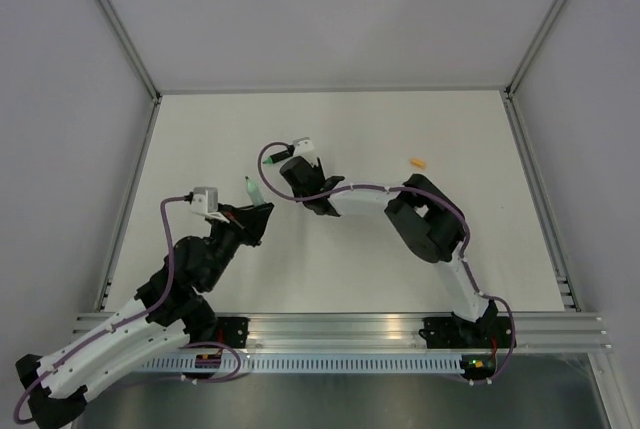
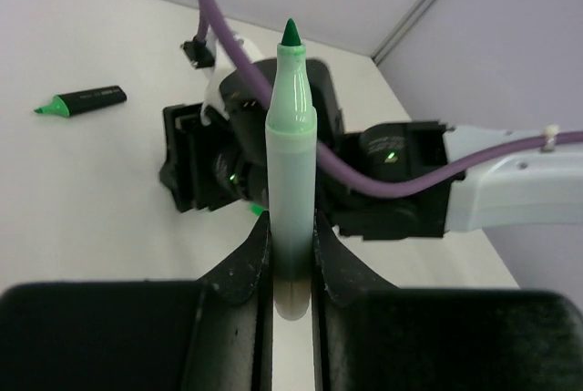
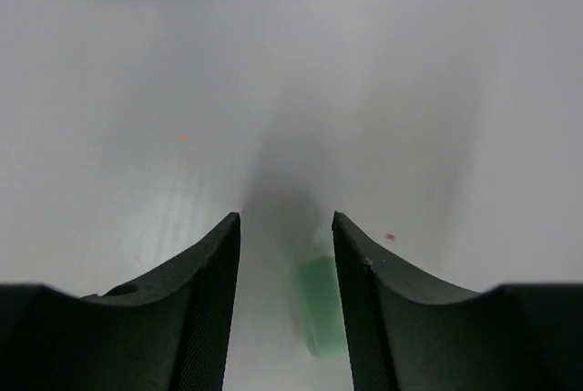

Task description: Insert the pens into the pen caps

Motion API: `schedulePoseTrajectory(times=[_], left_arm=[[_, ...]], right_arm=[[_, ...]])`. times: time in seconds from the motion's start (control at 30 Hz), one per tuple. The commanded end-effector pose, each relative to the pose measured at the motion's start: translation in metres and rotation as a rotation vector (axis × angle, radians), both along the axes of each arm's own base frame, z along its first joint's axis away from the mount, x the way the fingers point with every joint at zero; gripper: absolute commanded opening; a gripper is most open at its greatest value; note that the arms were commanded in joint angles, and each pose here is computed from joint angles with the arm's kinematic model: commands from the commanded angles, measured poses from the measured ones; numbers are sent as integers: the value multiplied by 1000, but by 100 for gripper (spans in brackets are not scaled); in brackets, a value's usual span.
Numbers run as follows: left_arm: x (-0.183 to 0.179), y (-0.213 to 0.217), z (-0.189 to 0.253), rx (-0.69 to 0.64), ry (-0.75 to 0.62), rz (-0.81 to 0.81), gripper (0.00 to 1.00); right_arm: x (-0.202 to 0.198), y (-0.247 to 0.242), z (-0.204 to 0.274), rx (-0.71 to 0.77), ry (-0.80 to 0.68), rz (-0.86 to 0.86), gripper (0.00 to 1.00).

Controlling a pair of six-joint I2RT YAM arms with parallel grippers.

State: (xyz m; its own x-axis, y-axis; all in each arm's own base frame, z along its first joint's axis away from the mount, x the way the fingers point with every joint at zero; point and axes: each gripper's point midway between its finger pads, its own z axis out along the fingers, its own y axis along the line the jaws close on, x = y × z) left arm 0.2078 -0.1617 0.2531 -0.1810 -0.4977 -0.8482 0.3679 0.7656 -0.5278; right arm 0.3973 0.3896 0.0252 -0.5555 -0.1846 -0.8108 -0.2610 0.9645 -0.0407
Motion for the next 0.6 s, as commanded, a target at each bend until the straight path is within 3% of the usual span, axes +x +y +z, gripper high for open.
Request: schedulePoseTrajectory(times=[0.0, 0.13, 0.23, 0.4, 0.57], left_arm=[[-6, -21, 21, -8, -34, -107, 2], [-13, -44, 28, 22, -44, -222, 2], [-14, -53, 23, 37, -21, -259, 2], [-8, -50, 17, 55, -3, -222, 2], [-4, -41, 15, 44, 8, -171, 2]], right_arm=[[9, -40, 43, -40, -32, 14, 29], [8, -65, 125, -58, -146, 45, 22], [0, -81, 168, -57, -202, 48, 23], [-3, -108, 161, -66, -111, 0, 30], [-21, -133, 125, 93, 103, -359, 45]])
